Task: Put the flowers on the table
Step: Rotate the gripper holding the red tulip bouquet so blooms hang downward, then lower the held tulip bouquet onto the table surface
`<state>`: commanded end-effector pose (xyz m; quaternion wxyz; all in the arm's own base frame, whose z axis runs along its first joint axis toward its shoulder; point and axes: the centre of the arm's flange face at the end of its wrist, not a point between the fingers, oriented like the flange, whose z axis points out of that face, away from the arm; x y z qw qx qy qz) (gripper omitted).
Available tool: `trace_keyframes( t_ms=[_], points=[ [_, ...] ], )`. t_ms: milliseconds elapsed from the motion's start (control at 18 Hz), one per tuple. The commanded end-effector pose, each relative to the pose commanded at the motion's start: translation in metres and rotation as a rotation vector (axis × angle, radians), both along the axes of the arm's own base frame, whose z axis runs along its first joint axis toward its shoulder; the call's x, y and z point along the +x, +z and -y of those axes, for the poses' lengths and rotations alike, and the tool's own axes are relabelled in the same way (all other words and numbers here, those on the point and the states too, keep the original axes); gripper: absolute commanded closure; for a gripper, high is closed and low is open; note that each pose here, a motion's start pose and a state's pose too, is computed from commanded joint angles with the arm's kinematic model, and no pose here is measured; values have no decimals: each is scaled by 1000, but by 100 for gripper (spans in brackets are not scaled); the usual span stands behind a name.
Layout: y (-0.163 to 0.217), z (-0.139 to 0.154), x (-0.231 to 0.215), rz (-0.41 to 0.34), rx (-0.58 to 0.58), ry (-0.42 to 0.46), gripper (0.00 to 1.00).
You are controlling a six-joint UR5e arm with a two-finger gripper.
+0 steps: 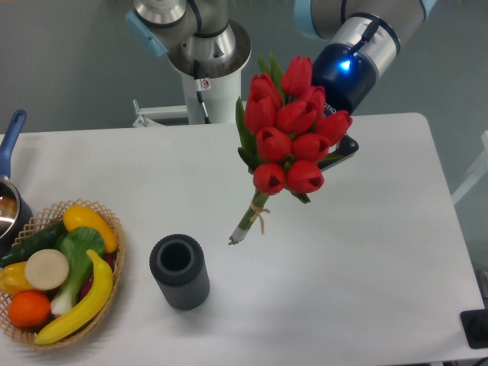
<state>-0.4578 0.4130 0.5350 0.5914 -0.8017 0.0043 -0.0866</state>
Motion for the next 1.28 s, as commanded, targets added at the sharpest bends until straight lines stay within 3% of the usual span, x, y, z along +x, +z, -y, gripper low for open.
trace_keyframes(
  t_ms=[444, 778, 1000, 1167, 1278],
  points=[
    [-16, 14, -5, -74, -193, 144, 62],
    [-65, 34, -5, -188, -467, 255, 62],
    [-96, 47, -4, -227, -607, 281, 62],
    [-103, 60, -4, -295, -745, 313, 62],
    [-117, 51, 6, -318, -845, 309, 62]
  ],
)
